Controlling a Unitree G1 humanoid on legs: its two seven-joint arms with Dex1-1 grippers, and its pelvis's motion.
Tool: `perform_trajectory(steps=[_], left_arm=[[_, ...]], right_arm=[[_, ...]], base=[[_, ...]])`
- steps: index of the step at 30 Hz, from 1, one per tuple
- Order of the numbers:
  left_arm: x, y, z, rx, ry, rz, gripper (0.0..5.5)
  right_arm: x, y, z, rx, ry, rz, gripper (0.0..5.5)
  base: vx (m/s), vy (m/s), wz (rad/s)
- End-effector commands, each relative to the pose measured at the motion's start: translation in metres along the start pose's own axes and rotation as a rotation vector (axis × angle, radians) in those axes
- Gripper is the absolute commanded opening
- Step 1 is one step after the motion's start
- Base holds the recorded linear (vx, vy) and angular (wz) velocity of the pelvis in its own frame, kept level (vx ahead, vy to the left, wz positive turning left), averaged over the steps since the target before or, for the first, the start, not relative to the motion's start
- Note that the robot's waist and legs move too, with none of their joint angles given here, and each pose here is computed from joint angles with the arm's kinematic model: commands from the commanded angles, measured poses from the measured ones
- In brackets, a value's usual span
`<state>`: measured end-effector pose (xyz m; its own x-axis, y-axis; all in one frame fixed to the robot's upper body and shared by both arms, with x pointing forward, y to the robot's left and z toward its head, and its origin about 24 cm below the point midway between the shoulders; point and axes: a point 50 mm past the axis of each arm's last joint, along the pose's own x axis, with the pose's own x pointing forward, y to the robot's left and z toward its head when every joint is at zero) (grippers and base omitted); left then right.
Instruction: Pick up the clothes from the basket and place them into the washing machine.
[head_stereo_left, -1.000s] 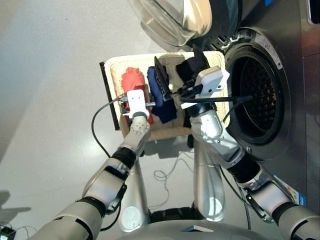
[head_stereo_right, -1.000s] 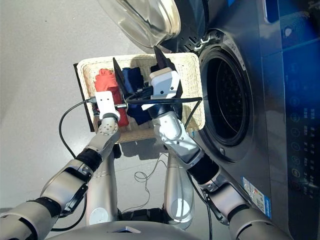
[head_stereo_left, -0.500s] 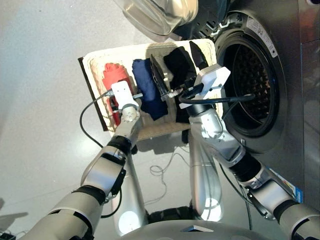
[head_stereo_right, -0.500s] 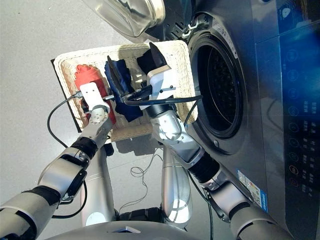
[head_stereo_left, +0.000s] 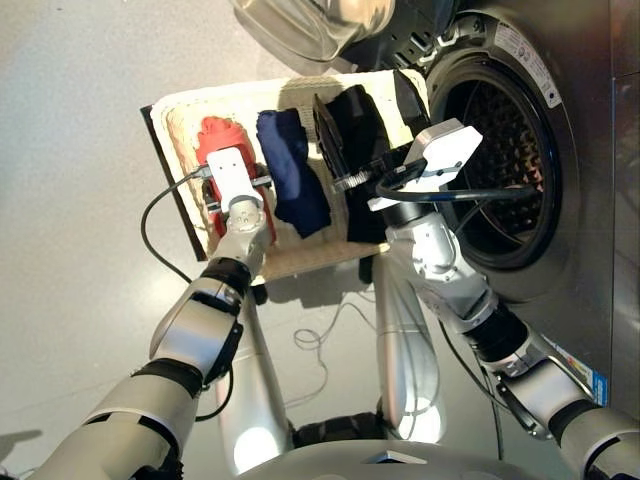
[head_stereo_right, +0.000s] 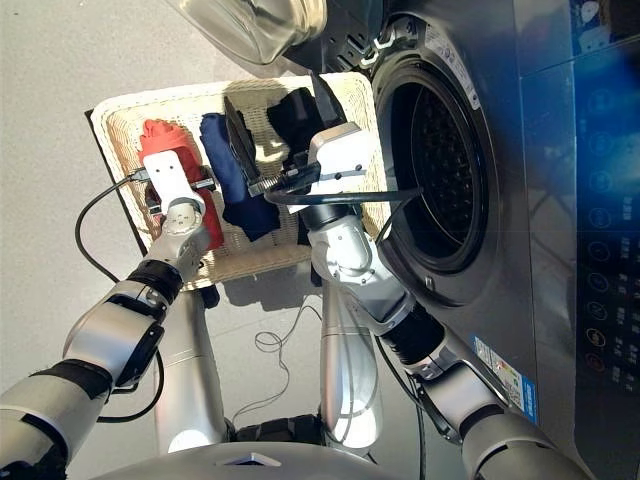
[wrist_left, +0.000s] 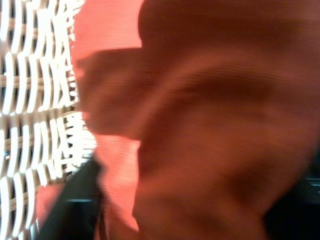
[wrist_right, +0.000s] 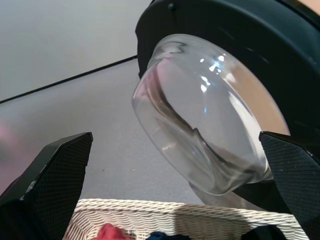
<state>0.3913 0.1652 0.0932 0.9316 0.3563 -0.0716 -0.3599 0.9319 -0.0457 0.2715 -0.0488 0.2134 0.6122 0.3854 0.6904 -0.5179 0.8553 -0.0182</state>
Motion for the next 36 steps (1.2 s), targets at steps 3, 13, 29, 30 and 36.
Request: perform_trajectory(steps=[3,13,29,30,36], left_arm=[[-0.004,-0.008,-0.001,-0.009,-0.012,-0.007,0.0],[-0.063,-0.011,0.014,-0.001,-0.396,-0.223,0.0],[-0.142,0.022,0.117,-0.161,-0.933,-0.6,0.0],[-0.147,0.023,0.121,-0.186,-0.949,-0.631,0.0],[-0.171,0.015,0.139,-0.319,-0.988,-0.834,0.0]], right_arm=[[0.002,0.002,0.031,0.095,-0.162,0.001,5.5],[-0.022,-0.04,0.024,0.018,-0.091,-0.156,5.5],[-0.04,-0.072,0.037,-0.131,0.193,0.133,5.5],[-0.038,-0.069,0.044,-0.153,0.195,0.19,5.5],[-0.018,-0.054,0.052,-0.21,0.246,0.393,5.5]], base=[[0.0,0.0,0.0],[0.055,-0.013,0.03],[0.052,-0.011,0.02],[0.0,0.0,0.0],[0.0,0.0,0.0]])
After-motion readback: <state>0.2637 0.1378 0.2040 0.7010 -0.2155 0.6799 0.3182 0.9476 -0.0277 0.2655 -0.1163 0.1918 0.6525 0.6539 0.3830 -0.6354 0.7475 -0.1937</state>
